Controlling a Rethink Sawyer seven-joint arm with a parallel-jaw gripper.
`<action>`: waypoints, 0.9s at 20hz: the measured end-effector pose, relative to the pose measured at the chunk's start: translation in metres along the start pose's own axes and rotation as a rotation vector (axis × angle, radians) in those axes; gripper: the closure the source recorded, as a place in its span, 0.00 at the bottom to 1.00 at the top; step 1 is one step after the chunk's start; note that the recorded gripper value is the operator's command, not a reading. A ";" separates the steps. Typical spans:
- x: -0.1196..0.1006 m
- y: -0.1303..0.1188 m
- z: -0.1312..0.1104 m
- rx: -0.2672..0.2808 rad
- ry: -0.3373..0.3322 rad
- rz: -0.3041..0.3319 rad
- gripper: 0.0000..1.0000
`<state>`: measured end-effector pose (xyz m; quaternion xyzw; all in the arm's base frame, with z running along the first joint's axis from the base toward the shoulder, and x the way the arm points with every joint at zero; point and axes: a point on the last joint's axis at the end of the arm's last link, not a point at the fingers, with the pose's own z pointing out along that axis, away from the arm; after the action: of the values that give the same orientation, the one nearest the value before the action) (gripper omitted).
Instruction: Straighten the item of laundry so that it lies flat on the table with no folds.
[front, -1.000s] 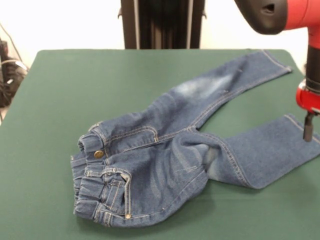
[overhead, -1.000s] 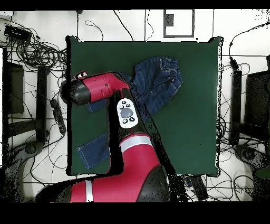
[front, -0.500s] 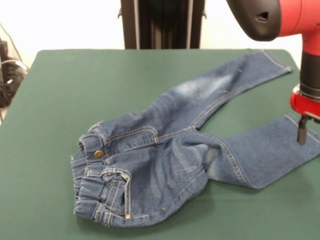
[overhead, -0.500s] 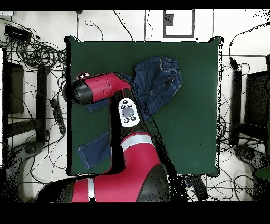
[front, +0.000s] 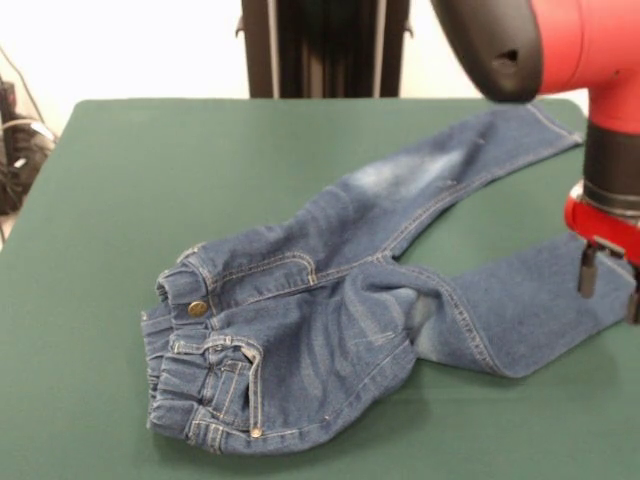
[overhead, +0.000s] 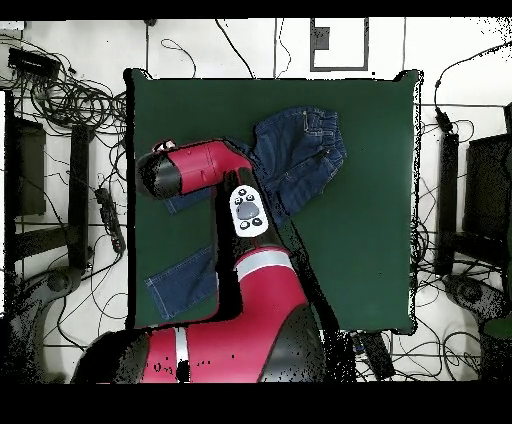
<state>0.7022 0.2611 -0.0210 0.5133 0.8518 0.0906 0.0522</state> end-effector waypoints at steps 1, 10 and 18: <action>-0.001 -0.003 0.004 0.006 0.002 0.003 0.00; -0.011 -0.012 0.024 0.044 0.019 0.037 0.00; -0.013 -0.008 0.026 0.076 0.025 0.045 0.00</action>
<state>0.7063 0.2489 -0.0483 0.5326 0.8436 0.0658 0.0201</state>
